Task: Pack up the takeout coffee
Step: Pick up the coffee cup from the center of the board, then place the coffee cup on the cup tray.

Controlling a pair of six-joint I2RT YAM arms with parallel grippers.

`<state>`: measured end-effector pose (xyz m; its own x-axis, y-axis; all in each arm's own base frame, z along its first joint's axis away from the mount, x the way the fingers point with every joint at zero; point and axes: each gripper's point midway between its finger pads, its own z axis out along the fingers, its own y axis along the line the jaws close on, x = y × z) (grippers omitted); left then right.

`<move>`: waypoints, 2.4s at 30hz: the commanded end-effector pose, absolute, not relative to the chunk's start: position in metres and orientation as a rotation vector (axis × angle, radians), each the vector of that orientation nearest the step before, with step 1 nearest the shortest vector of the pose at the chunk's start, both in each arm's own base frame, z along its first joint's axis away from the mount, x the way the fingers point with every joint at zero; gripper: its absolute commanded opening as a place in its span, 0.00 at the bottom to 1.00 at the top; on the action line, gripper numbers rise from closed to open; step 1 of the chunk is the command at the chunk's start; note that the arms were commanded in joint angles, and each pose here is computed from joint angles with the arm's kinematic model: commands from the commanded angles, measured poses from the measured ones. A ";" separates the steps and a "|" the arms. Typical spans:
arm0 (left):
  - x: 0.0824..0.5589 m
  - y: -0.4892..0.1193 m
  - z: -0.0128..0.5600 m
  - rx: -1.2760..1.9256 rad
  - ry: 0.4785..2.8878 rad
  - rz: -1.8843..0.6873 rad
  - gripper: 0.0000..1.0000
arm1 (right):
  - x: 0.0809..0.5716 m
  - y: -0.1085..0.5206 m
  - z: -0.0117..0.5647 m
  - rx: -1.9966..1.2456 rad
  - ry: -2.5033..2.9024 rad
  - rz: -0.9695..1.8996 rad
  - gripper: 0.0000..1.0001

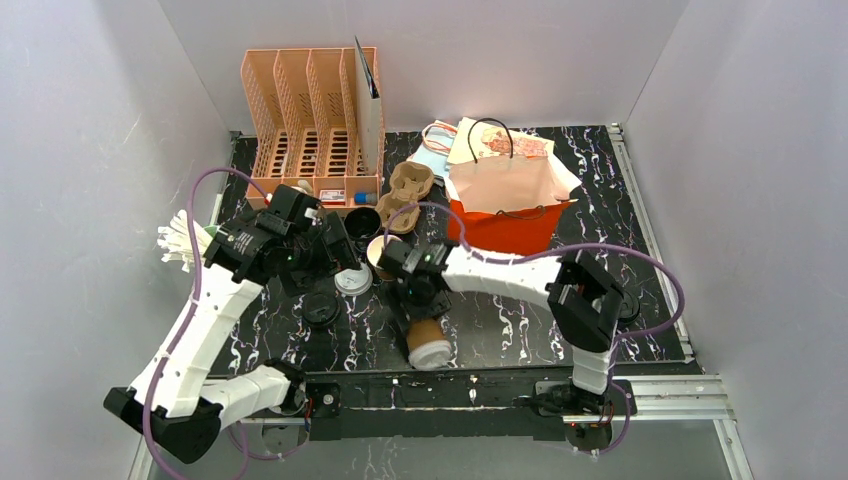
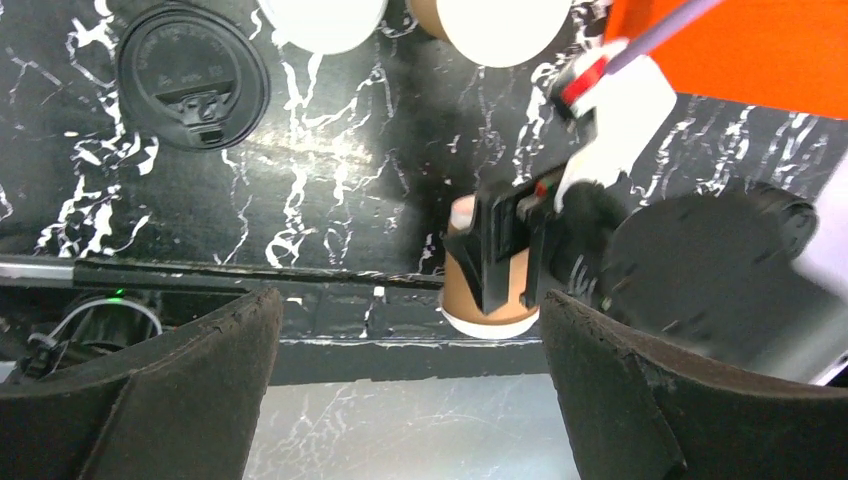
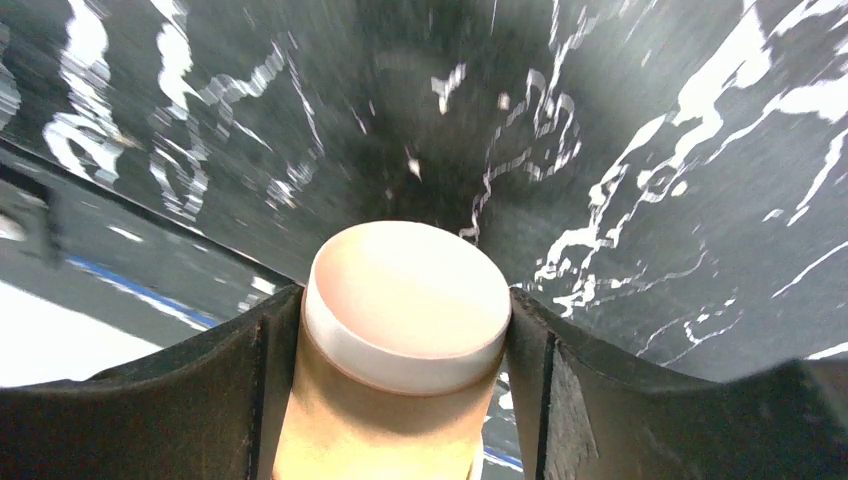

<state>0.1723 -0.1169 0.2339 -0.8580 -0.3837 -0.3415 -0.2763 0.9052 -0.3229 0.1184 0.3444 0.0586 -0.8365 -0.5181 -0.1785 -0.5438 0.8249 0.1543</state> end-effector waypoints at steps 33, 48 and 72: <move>0.262 -0.194 0.291 -0.172 2.164 -0.569 0.98 | 0.309 0.394 0.247 0.971 2.868 1.424 0.65; 0.269 -0.210 0.288 -0.129 2.182 -0.607 0.90 | 0.302 0.391 0.240 0.969 2.887 1.427 0.64; 0.279 -0.198 0.284 -0.163 2.185 -0.495 0.84 | 0.299 0.388 0.243 0.976 2.877 1.423 0.64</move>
<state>0.2737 -0.2050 0.2728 -0.6498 -0.2804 -0.7065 0.0771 0.9004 -0.4282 0.3084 0.3927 0.2238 -0.8190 0.4059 0.4056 0.5703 0.4968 0.6542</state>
